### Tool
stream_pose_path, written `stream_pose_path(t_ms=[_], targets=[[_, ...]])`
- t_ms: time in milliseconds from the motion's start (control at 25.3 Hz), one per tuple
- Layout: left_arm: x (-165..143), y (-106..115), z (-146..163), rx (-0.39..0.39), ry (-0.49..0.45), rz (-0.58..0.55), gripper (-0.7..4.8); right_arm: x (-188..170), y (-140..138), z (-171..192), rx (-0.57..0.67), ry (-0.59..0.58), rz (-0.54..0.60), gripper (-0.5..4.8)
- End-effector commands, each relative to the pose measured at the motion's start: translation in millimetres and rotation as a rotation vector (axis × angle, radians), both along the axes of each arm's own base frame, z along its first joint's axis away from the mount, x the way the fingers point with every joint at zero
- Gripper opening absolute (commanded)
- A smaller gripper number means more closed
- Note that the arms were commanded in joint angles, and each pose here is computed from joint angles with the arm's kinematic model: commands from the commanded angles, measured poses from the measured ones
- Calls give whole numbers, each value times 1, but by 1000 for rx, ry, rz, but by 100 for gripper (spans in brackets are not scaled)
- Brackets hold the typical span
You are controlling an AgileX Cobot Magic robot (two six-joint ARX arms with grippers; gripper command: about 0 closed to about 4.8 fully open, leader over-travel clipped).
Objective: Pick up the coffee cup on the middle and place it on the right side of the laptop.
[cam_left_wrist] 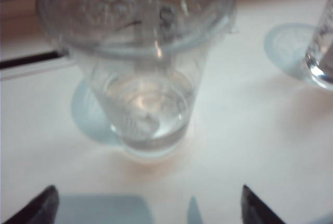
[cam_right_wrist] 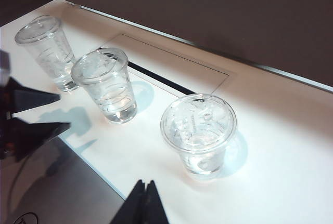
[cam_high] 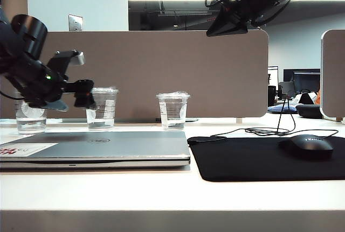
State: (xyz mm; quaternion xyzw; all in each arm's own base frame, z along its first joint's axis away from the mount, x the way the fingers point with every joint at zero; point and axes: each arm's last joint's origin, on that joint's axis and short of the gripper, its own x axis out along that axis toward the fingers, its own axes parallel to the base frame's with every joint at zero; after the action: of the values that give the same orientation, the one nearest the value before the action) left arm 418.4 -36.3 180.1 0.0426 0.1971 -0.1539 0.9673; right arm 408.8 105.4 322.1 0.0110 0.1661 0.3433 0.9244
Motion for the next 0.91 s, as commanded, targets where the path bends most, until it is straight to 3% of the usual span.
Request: stream_pose_path(t_ms=[40,554,911], targets=[[15,-3,-3,-14,-22,0,479,2,1,-2,-4,5,5,-3],[78,-13,-10,-2,-33,33,479,14,-9,-29,-26,109,-16,-3],[87,-21,-8,0,-88,37,479,19,-28,-33,-25,126,-59,-3]])
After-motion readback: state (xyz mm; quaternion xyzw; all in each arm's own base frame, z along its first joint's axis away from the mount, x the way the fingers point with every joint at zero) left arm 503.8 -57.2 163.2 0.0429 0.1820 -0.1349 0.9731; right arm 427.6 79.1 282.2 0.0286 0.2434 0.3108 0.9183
